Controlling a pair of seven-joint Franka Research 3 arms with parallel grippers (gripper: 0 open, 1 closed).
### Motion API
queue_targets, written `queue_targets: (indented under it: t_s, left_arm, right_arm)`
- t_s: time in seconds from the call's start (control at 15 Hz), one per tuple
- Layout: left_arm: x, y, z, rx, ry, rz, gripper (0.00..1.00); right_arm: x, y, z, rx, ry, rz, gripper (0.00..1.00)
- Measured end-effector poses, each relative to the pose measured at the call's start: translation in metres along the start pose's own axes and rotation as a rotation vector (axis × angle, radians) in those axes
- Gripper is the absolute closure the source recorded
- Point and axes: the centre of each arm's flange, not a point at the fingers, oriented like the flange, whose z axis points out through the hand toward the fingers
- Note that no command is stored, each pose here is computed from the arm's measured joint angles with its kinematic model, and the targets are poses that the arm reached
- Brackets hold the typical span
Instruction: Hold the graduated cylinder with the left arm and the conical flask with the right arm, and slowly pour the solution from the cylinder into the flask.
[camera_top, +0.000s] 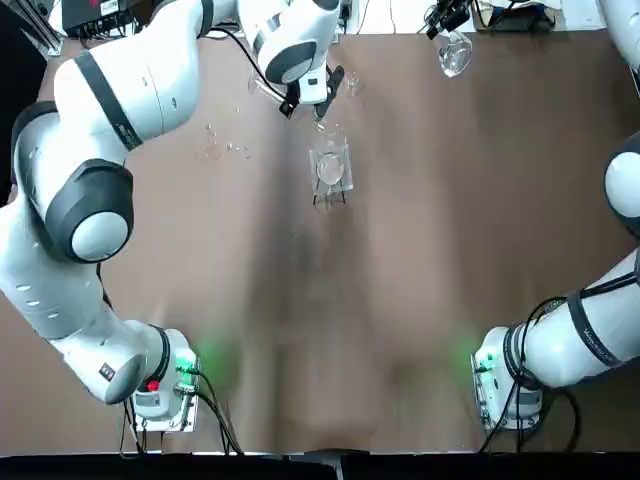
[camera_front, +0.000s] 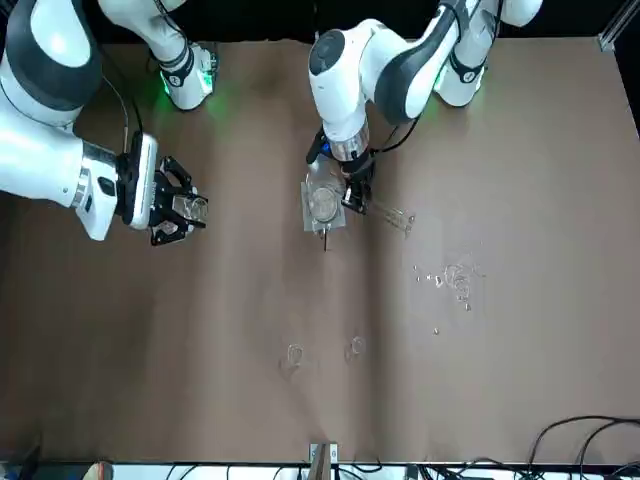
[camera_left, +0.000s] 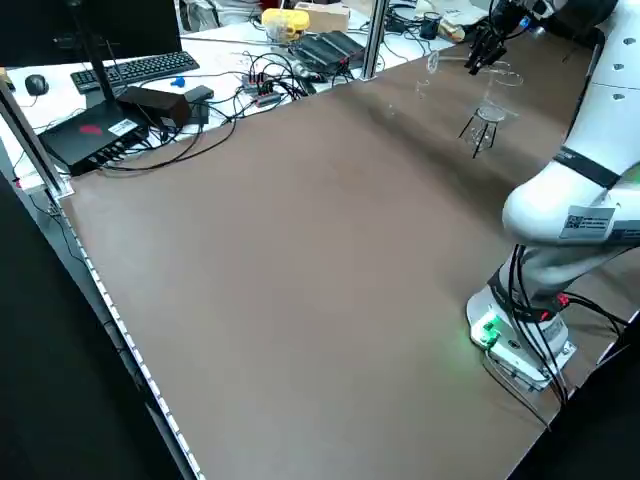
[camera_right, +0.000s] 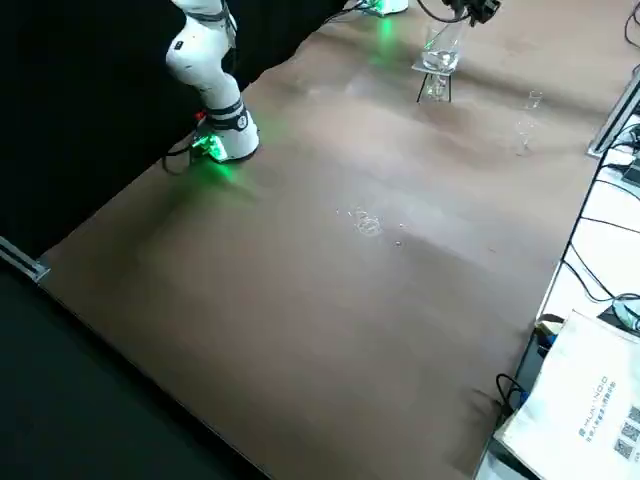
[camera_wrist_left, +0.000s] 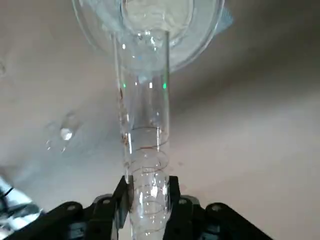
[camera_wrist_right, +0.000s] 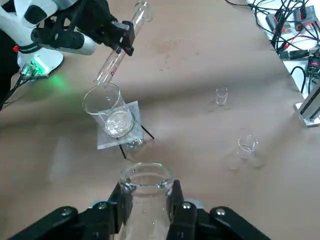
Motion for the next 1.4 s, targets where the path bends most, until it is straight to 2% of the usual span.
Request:
queue_targets:
  t_s: [0.2, 0.27, 0.67, 0.8, 1.0, 1.4]
  left_arm:
    - [-0.009, -0.002, 0.001, -0.047, 0.099, -0.057, 0.66]
    - [-0.025, -0.006, 0.004, -0.091, 0.196, -0.097, 0.66]
    - [-0.089, -0.020, 0.009, -0.169, 0.504, -0.188, 0.66]
    - [-0.119, -0.024, 0.015, -0.174, 0.623, -0.202, 0.66]
    - [-0.168, -0.028, 0.025, -0.138, 0.803, -0.192, 0.66]
    - [-0.273, -0.009, 0.078, -0.118, 1.072, -0.203, 0.66]
  right_arm:
    - [0.012, -0.005, 0.012, 0.001, -0.020, 0.014, 0.61]
    - [0.023, -0.011, 0.024, 0.007, -0.051, 0.020, 0.61]
    - [0.057, -0.037, 0.063, 0.014, -0.191, 0.040, 0.61]
    - [0.070, -0.047, 0.076, 0.010, -0.232, 0.052, 0.61]
    - [0.093, -0.064, 0.090, -0.020, -0.308, 0.066, 0.61]
    - [0.149, -0.119, 0.133, -0.112, -0.462, 0.093, 0.61]
